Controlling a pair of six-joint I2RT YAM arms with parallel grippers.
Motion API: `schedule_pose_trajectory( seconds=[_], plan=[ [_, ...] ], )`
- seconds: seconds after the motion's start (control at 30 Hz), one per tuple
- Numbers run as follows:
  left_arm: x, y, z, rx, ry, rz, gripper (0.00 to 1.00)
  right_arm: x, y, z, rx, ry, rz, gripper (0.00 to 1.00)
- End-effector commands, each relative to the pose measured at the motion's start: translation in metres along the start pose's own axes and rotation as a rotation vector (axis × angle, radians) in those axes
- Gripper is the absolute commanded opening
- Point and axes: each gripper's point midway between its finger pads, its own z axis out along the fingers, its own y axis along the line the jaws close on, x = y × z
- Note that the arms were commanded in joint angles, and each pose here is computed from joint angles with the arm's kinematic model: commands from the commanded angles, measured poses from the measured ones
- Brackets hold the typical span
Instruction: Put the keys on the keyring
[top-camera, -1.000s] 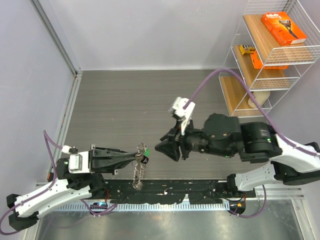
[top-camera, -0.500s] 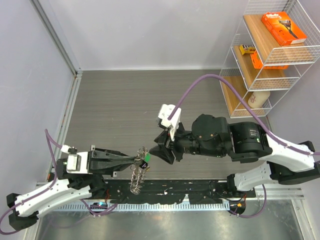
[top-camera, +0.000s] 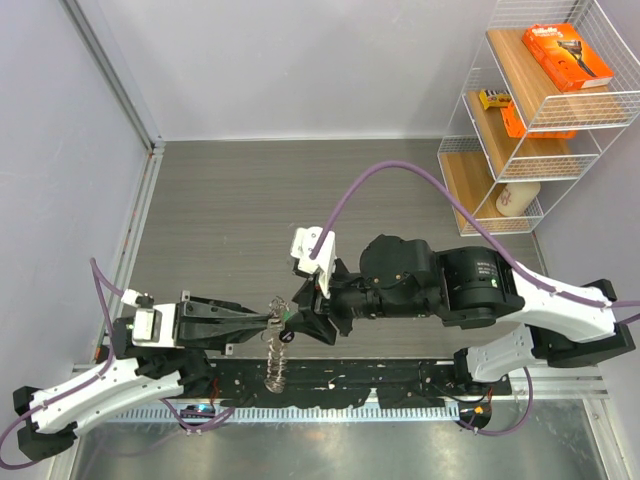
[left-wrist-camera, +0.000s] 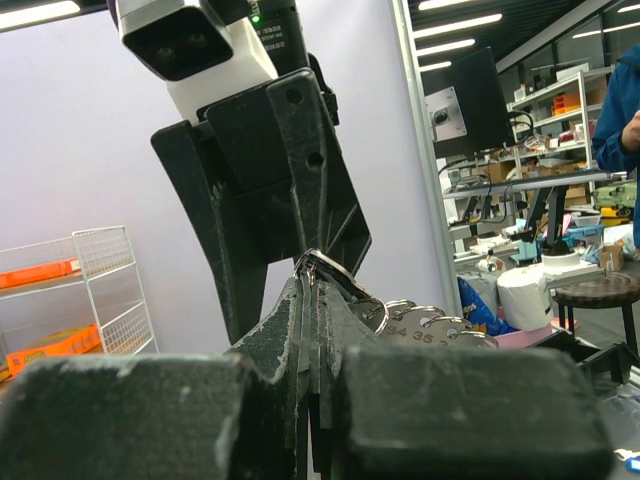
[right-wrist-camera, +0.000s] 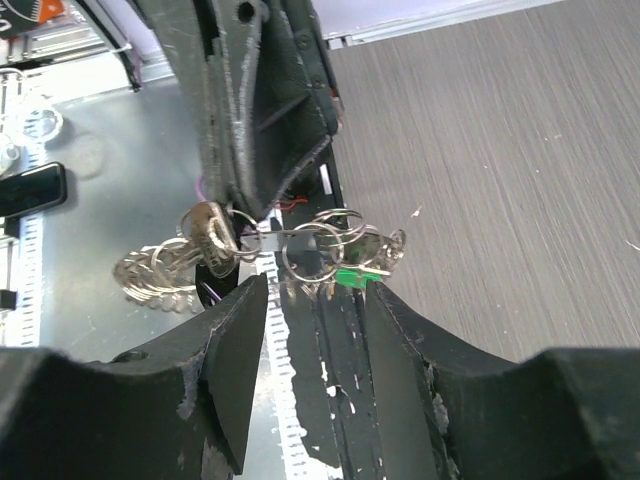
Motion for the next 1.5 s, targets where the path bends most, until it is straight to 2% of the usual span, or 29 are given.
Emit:
schedule_pose_trajectory(
  seconds=[0.0,0.6,0.73,0.9,1.07,1.23,1.4,1.43,1.47],
  plan=[
    [-0.023,0.001,0.006,0.001,-0.076,0.046,0.0,-0.03,0.02,-0.014,-0.089,-0.096,-0.02,0.5],
    [-0.023,-0.007,0.009,0.049,-0.068,0.018,0.0,-0.037,0.023,-0.006,-0.065,-0.075,-0.086,0.48],
    [-0.024,-0.01,0.009,0.065,-0.066,0.011,0.0,-0.037,0.023,-0.007,-0.066,-0.078,-0.093,0.41],
    [-0.025,-0.012,0.008,0.073,-0.066,0.005,0.0,-0.034,0.024,-0.004,-0.071,-0.064,-0.099,0.21],
    [-0.027,-0.012,0.008,0.07,-0.071,0.009,0.0,-0.031,0.026,-0.004,-0.084,-0.059,-0.101,0.06],
    [-0.025,-0.01,0.009,0.056,-0.059,-0.002,0.0,-0.027,0.031,-0.006,-0.106,-0.056,-0.11,0.06],
    [-0.02,0.005,0.007,-0.041,-0.016,-0.041,0.0,-0.017,0.03,-0.013,-0.102,-0.037,-0.111,0.06],
    [-0.018,0.007,0.007,-0.056,0.005,-0.057,0.02,-0.016,0.029,-0.016,-0.102,-0.038,-0.109,0.06],
    [-0.014,0.009,0.006,-0.073,0.029,-0.071,0.07,-0.012,0.028,-0.017,-0.099,-0.023,-0.109,0.06]
  ],
)
